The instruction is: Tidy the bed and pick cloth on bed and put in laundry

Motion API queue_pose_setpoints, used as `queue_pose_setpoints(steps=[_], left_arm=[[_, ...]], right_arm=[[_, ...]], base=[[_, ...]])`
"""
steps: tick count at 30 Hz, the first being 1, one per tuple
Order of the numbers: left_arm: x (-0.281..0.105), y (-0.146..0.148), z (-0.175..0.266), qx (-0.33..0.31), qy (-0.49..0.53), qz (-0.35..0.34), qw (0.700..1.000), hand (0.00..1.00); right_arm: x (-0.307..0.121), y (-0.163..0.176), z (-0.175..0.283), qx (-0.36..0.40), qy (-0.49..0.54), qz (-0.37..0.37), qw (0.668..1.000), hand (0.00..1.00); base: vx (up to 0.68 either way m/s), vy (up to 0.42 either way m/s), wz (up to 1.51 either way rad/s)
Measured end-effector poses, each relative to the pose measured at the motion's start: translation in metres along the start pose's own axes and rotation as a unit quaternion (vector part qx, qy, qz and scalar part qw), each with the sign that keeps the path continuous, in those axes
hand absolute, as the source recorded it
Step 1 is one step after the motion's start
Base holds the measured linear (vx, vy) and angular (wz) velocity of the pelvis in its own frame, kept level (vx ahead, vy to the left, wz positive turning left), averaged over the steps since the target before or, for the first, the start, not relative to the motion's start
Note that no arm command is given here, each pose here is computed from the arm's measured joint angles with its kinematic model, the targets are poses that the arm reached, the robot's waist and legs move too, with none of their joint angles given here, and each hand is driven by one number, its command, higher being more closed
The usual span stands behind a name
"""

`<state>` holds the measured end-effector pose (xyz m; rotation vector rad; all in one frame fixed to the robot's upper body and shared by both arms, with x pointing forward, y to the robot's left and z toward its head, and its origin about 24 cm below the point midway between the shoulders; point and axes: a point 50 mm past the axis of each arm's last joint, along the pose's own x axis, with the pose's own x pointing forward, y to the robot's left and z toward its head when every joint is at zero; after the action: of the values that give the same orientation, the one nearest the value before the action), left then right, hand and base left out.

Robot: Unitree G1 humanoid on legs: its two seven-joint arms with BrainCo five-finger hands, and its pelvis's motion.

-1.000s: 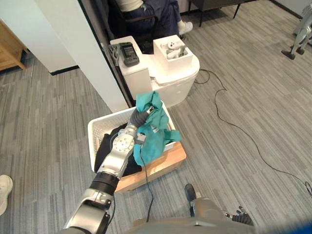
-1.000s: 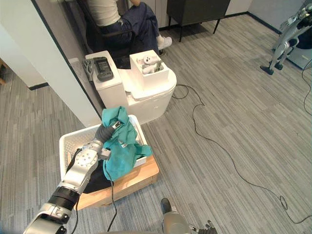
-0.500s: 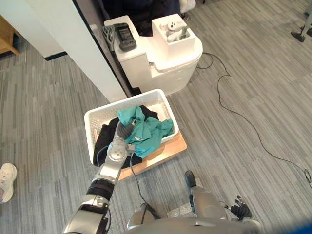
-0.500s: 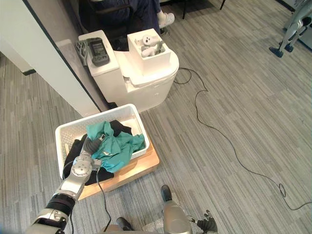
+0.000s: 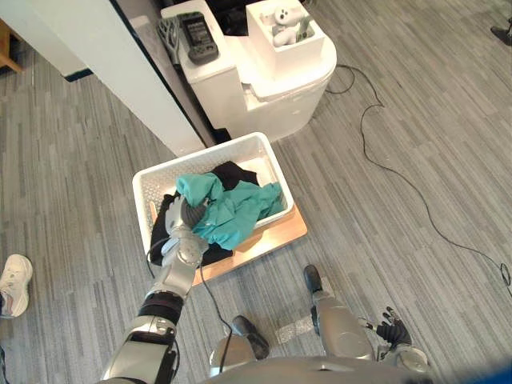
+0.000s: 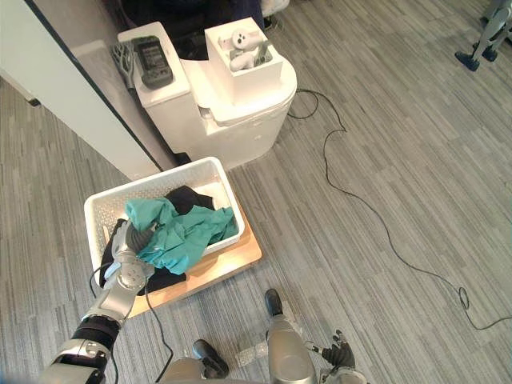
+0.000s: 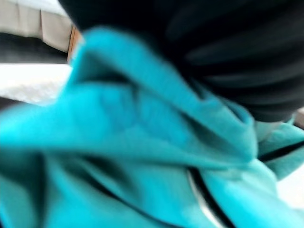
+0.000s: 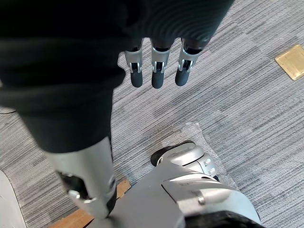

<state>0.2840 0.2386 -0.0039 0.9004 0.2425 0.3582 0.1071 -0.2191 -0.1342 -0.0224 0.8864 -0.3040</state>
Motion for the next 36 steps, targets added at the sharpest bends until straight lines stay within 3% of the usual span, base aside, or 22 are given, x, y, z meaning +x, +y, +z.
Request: queue_pose_setpoints(steps=[12, 22, 29, 36], left_arm=[[0.001, 0.003, -0.011, -0.082, 0.039, 0.011, 0.996, 0.00], [0.002, 0.039, -0.003, -0.197, -0.027, 0.036, 0.979, 0.00], [-0.014, 0.042, -0.026, -0.303, 0.003, -0.010, 0.953, 0.00], [-0.032, 0.047, -0.065, -0.429, 0.093, -0.006, 0.898, 0.00]], right_arm=[[0.003, 0.004, 0.008, -0.002, -0.014, 0.010, 1.000, 0.00], [-0.002, 0.001, -0.011, -0.001, 0.022, 0.001, 1.000, 0.00], [-0.009, -0.006, -0.035, -0.001, 0.074, -0.010, 0.997, 0.00], [-0.013, -0.007, -0.050, -0.001, 0.113, -0.012, 0.994, 0.00]], base=[[0.00, -0.002, 0.01], [-0.02, -0.021, 0.23], [0.01, -0.006, 0.27], [-0.01, -0.001, 0.21]])
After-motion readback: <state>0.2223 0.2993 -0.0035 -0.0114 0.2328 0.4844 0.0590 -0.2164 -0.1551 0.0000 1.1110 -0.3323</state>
